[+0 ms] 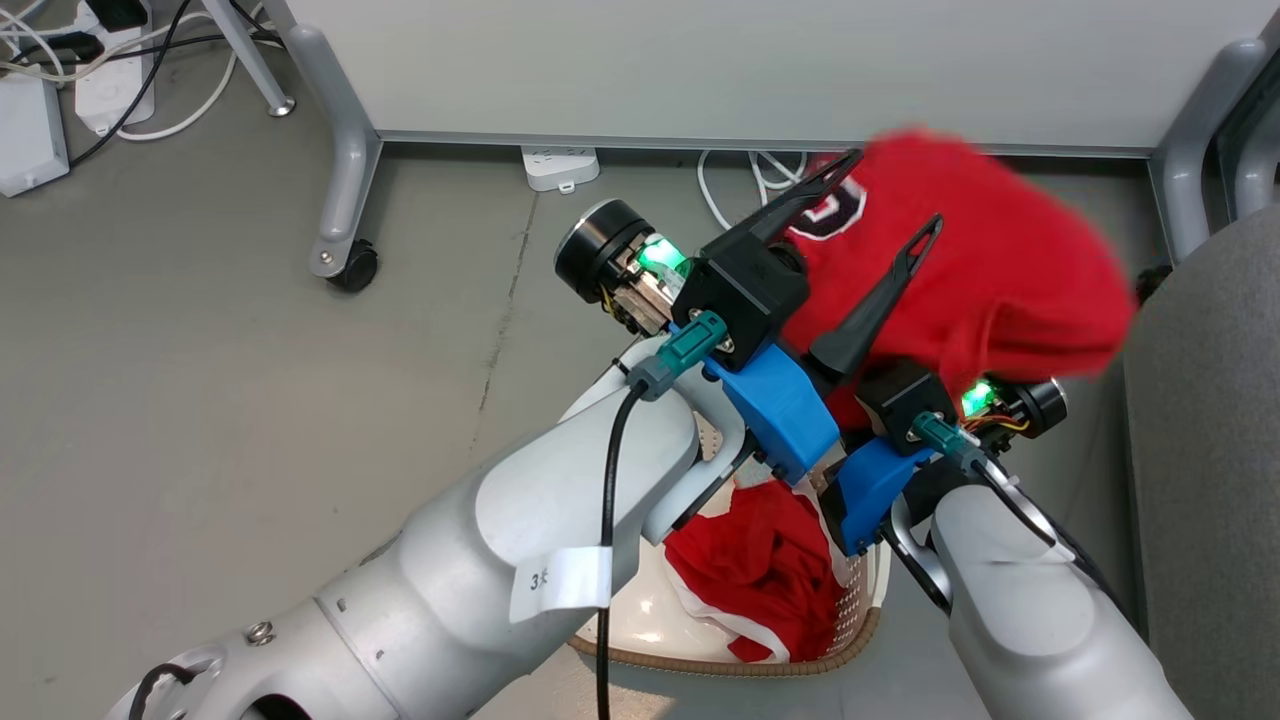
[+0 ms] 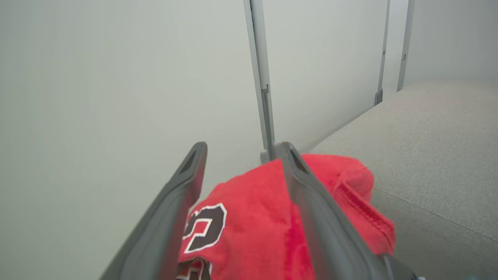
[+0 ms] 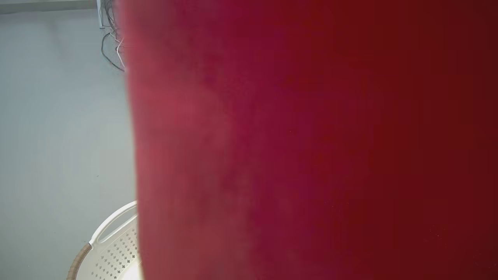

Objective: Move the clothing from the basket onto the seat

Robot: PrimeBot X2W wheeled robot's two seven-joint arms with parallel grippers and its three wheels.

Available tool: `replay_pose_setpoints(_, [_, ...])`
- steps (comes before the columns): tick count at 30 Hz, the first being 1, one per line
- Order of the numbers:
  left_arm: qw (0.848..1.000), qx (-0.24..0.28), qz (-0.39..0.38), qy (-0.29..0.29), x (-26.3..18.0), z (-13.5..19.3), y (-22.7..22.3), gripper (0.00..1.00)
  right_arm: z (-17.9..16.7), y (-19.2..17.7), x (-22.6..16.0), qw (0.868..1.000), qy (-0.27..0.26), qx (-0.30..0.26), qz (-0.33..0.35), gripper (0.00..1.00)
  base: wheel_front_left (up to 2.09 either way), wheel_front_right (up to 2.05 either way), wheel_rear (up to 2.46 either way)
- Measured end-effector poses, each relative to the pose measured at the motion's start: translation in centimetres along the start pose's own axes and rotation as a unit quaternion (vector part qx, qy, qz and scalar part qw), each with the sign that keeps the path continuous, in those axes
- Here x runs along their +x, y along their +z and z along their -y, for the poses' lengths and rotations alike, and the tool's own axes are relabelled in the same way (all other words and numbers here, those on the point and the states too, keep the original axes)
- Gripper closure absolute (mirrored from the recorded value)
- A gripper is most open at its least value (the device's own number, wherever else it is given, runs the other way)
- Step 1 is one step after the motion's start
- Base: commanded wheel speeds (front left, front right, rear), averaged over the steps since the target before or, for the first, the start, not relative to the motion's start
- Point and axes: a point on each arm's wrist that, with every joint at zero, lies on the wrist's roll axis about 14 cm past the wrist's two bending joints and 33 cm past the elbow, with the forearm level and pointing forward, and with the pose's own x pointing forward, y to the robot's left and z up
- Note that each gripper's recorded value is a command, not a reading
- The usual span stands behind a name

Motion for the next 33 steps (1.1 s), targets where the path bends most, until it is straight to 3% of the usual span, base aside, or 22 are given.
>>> replay_pose_setpoints(15, [1.000, 0.004, 0.001, -0.005, 0.4, 0.3, -0.2, 0.00, 0.8, -0.2, -0.6, 1.000, -0.013, 0.008, -0.002, 1.00, 0.00, 0.00, 0.00])
replay_pose_setpoints(22, [1.000, 0.004, -0.003, -0.007, 1.0, 0.4, -0.8, 0.00, 2.4, -0.1, -1.4, 0.999, -0.041, 0.023, 0.004, 1.00, 0.00, 0.00, 0.00])
replay_pose_setpoints(33, [1.000, -0.001, -0.016, -0.027, 2.5, 1.4, -2.8, 0.00, 7.6, 0.3, -4.2, 0.991, -0.124, 0.034, 0.022, 1.00, 0.00, 0.00, 0.00])
